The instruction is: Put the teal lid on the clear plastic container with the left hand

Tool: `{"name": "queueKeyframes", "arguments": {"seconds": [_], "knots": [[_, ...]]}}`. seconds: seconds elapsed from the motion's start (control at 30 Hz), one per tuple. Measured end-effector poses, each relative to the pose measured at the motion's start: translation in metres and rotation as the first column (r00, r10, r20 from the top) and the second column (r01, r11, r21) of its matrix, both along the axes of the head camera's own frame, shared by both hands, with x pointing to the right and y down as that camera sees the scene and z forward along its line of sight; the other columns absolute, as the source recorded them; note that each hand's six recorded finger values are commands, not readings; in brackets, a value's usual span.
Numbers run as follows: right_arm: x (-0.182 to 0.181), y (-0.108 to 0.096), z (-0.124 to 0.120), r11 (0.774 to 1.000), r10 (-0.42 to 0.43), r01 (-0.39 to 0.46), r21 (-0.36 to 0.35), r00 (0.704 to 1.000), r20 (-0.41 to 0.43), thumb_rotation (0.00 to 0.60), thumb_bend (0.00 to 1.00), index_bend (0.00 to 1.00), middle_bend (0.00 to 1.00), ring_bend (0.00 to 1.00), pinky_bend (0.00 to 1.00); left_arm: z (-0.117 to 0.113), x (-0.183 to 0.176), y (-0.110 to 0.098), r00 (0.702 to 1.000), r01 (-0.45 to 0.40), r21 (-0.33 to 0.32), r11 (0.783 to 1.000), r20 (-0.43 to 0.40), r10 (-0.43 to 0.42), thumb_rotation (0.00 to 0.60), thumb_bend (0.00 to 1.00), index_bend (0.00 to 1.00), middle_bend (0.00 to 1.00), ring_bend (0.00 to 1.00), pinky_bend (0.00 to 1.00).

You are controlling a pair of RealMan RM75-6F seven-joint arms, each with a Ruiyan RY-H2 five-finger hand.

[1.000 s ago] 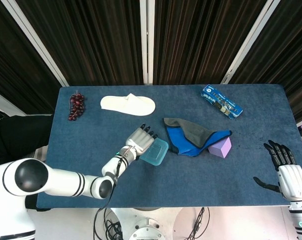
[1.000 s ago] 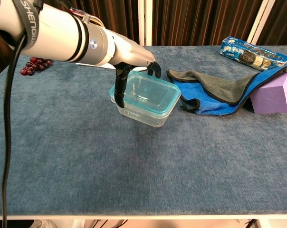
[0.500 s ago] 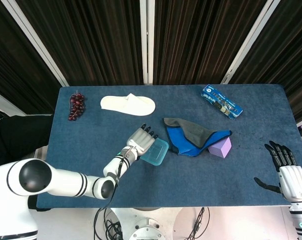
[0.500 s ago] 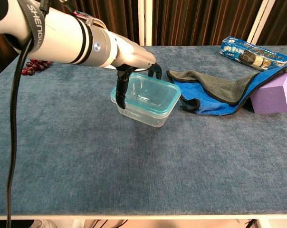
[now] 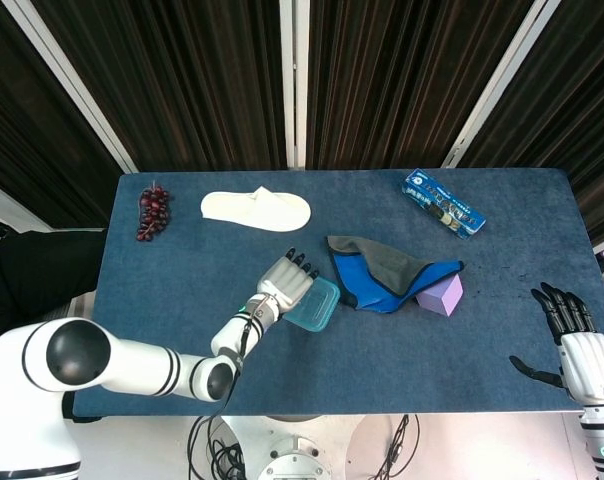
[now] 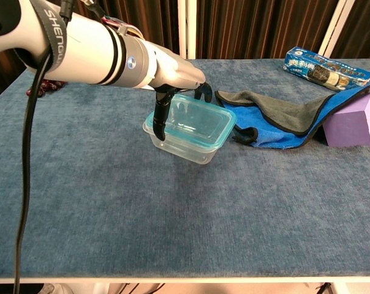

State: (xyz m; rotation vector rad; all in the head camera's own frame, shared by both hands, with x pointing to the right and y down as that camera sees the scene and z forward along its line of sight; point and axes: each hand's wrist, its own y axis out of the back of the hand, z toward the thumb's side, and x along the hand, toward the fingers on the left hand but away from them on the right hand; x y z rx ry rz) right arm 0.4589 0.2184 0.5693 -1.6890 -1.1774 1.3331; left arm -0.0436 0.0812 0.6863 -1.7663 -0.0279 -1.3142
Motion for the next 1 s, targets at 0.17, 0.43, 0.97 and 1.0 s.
{"name": "queueKeyframes", "arguments": {"seconds": [0.17,0.43,0.97,1.0], "knots": [[0.0015,0.0010,-0.0003,1.000,0.004,-0.004,0.001,1.000,0.001,0.600,0.06,0.00,0.02,0.00,0.00,0.0014,-0.0008,0.0009,1.000,-0.001,0.004,1.000,0.011,0.001,0.600,0.15,0.27,0.13,0.00,0.01],[0.0008,0.0011,-0.0002,1.000,0.000,0.000,0.003,1.000,0.004,0.600,0.06,0.00,0.02,0.00,0.00,-0.0003,0.0022,0.0059,1.000,-0.019,0.015,1.000,0.015,0.019,0.600,0.15,0.25,0.13,0.00,0.01],[0.0032,0.0028,-0.0008,1.000,0.005,-0.005,0.008,1.000,0.007,0.600,0.06,0.00,0.02,0.00,0.00,0.0015,0.0019,0.0093,1.000,-0.006,0.010,1.000,0.030,0.005,0.600,0.11,0.10,0.08,0.00,0.01],[0.0034,0.0030,-0.0009,1.000,0.006,-0.006,0.008,1.000,0.007,0.600,0.06,0.00,0.02,0.00,0.00,0.0014,0.0019,0.0094,1.000,-0.005,0.011,1.000,0.030,0.004,0.600,0.10,0.09,0.07,0.00,0.01]]}}
